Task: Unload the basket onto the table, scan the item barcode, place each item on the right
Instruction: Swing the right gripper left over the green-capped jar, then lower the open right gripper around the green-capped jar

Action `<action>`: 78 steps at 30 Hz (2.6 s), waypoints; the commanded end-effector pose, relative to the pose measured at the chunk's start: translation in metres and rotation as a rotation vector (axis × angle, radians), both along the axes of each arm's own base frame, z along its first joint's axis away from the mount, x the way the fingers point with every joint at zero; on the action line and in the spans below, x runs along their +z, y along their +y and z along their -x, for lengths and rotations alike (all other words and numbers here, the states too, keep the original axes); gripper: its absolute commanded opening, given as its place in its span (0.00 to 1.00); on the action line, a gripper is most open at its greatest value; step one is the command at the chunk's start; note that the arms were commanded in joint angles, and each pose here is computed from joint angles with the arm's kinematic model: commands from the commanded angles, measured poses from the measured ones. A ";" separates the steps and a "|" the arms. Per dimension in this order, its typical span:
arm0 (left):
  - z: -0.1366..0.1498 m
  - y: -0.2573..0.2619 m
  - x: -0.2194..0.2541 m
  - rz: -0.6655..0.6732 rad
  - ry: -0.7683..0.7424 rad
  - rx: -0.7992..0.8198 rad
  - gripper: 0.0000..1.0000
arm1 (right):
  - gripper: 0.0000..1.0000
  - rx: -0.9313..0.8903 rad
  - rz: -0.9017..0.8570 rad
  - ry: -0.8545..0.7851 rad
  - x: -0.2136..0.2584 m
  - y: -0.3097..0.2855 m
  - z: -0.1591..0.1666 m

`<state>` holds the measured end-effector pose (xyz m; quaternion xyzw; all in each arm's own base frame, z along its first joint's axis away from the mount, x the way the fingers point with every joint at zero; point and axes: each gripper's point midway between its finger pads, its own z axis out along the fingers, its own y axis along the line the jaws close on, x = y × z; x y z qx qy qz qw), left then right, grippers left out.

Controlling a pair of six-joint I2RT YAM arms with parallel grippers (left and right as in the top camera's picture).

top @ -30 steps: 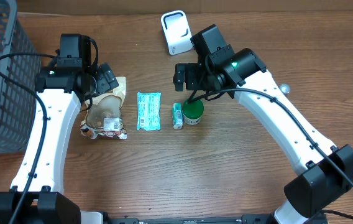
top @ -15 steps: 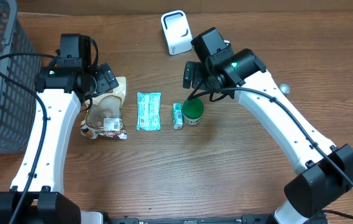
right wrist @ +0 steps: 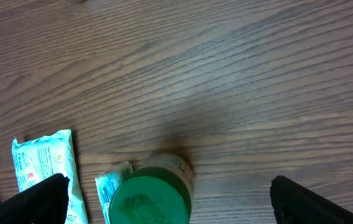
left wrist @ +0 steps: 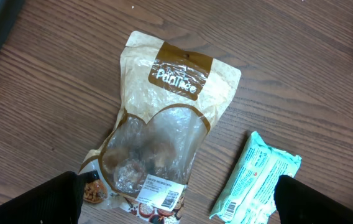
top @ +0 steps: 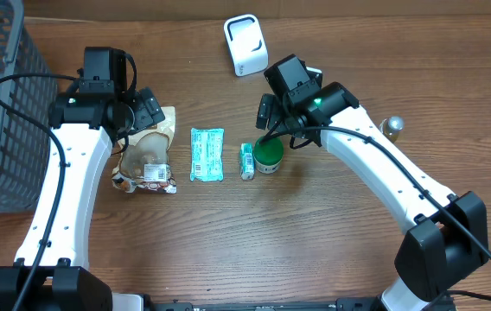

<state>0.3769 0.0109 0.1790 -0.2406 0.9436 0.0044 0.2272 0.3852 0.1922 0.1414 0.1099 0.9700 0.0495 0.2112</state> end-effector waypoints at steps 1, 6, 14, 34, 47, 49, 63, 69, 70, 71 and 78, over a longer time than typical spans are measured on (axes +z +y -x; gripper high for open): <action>-0.002 0.001 0.002 -0.002 -0.006 -0.003 0.99 | 1.00 -0.017 0.011 -0.009 -0.006 -0.003 -0.002; -0.002 0.001 0.002 -0.002 -0.006 -0.003 1.00 | 1.00 -0.015 0.003 -0.015 -0.010 -0.002 -0.004; -0.002 0.001 0.002 -0.002 -0.006 -0.003 0.99 | 1.00 -0.012 -0.026 -0.007 -0.010 0.003 -0.003; -0.002 0.001 0.002 -0.002 -0.006 -0.003 0.99 | 1.00 -0.034 -0.050 0.102 -0.057 0.030 0.011; -0.002 0.001 0.002 -0.002 -0.006 -0.003 1.00 | 0.94 -0.035 0.017 0.203 -0.078 0.020 0.029; -0.002 0.001 0.002 -0.002 -0.006 -0.003 1.00 | 0.94 -0.036 0.024 0.214 -0.079 0.019 0.032; -0.002 0.001 0.002 -0.002 -0.006 -0.003 1.00 | 0.94 -0.062 0.034 0.215 -0.079 0.015 0.033; -0.002 0.001 0.002 -0.002 -0.006 -0.003 0.99 | 0.94 -0.064 0.042 0.215 -0.079 0.013 0.033; -0.002 0.001 0.002 -0.002 -0.006 -0.003 1.00 | 0.94 -0.064 0.042 0.215 -0.079 0.013 0.033; -0.002 0.001 0.002 -0.002 -0.006 -0.003 0.99 | 0.94 -0.064 0.042 0.216 -0.079 0.013 0.033; -0.002 0.001 0.002 -0.002 -0.006 -0.003 1.00 | 0.95 -0.077 0.074 0.213 -0.079 0.006 0.034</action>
